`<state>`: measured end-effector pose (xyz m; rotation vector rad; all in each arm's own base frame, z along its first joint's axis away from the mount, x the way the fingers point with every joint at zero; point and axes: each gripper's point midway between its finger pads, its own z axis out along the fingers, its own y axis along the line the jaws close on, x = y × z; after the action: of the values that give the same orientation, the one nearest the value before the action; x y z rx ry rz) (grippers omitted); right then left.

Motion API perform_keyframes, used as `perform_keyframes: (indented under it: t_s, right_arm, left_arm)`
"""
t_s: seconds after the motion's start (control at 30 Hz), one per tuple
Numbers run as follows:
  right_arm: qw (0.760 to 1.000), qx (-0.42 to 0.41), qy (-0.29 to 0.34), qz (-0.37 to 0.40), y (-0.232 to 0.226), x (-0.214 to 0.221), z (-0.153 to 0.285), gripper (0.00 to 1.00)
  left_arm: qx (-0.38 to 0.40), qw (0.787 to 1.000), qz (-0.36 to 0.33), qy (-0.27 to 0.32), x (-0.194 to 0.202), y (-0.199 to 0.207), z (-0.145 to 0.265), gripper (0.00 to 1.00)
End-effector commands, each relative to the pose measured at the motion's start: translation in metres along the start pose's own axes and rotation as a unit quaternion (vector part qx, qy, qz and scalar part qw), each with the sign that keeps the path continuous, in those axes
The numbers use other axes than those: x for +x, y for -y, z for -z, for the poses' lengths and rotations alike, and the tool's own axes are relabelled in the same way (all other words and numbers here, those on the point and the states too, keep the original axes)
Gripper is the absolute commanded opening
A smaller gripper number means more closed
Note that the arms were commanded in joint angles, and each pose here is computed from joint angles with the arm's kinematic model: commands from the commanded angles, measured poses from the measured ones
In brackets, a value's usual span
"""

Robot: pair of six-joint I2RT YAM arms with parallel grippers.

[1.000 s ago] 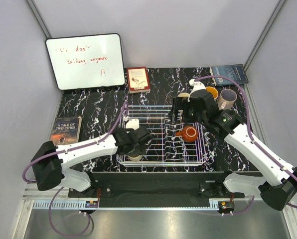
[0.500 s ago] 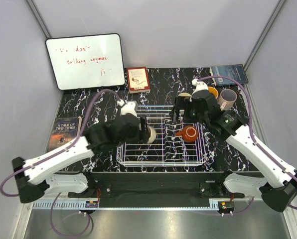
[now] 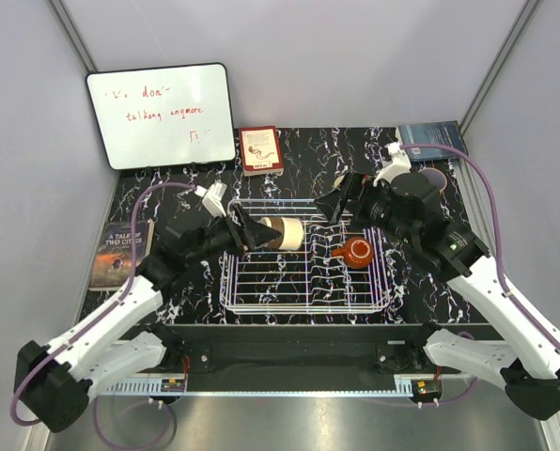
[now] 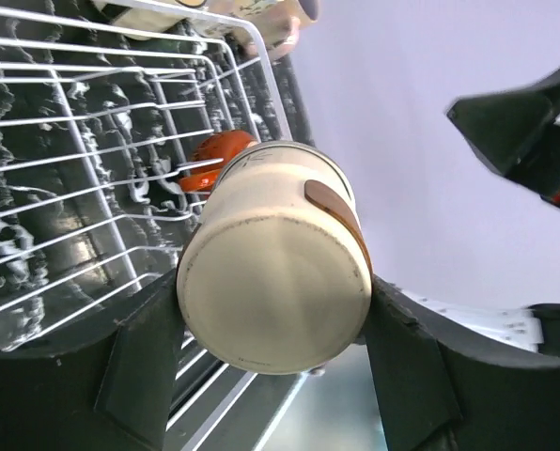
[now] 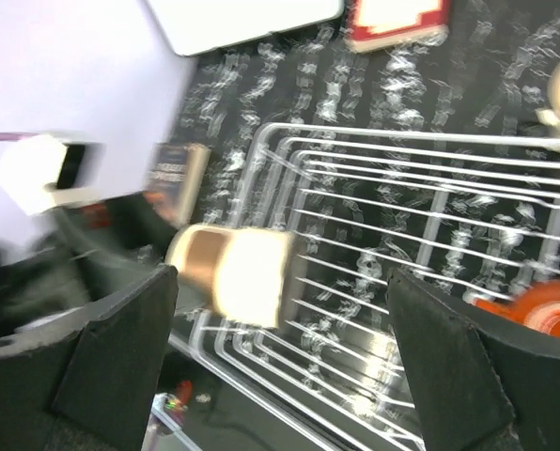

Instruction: Unload the cups from the dish rack

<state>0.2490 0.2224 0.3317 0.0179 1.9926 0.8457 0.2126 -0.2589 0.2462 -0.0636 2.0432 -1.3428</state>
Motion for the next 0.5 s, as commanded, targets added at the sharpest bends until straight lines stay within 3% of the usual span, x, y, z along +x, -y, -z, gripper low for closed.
perform_keyframes:
  t_s: [0.0,0.23,0.47]
  right_arm:
    - [0.995,-0.096,0.008,-0.024,-0.043,-0.012,0.009,1.00]
    - [0.989,-0.137,-0.027,-0.046,-0.055,0.004,0.009,0.96]
    - [0.986,-0.159,-0.037,-0.037,-0.065,0.005,0.007,0.88]
  left_arm:
    - [0.237,0.971,0.015,-0.011,-0.019,0.077,0.018,0.00]
    - [0.349,0.934,0.063,-0.044,-0.020,0.092,0.015,0.00]
    - [0.350,0.932,0.067,-0.061,-0.019,0.088,0.007,0.00]
